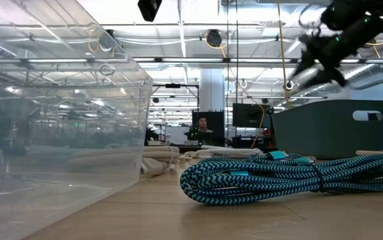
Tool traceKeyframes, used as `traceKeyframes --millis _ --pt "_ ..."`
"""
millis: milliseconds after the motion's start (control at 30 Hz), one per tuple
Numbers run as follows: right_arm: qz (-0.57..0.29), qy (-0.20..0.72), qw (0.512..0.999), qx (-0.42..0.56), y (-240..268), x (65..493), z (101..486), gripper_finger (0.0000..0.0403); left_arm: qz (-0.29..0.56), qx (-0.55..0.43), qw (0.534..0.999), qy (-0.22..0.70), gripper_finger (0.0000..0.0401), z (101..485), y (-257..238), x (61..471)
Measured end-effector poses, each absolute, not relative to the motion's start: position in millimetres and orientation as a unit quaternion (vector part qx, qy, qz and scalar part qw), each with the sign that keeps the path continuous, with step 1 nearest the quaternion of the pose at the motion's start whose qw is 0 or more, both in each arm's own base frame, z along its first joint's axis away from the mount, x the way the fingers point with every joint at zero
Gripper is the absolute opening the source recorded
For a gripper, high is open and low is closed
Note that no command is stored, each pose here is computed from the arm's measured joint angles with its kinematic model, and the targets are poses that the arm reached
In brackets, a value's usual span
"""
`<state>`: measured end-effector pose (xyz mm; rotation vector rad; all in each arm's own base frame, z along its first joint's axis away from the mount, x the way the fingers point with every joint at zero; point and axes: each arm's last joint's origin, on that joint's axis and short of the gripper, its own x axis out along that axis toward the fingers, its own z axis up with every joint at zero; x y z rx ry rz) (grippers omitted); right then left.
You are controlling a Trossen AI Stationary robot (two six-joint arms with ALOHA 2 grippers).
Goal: Pick & Place USB Port
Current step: Put the pink charger cable into the transparent bin
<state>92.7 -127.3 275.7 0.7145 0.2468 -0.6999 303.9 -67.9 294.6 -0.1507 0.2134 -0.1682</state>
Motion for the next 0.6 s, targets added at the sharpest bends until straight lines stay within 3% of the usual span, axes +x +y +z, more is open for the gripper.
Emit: traceKeyframes --millis 200,400,600 --pt "-0.158 0.039 0.932 0.324 -110 119 301 0.0212 -0.084 -0.073 0.988 0.106 0.0131 295 -68 304" --pt "-0.032 0.021 0.959 0.282 -75 147 314 0.0212 -0.086 -0.066 0.988 0.106 0.0131 294 -69 304" --pt "0.078 -0.060 0.967 0.235 -31 167 310 0.0212 -0.086 -0.066 0.988 0.106 0.0131 294 -69 304"
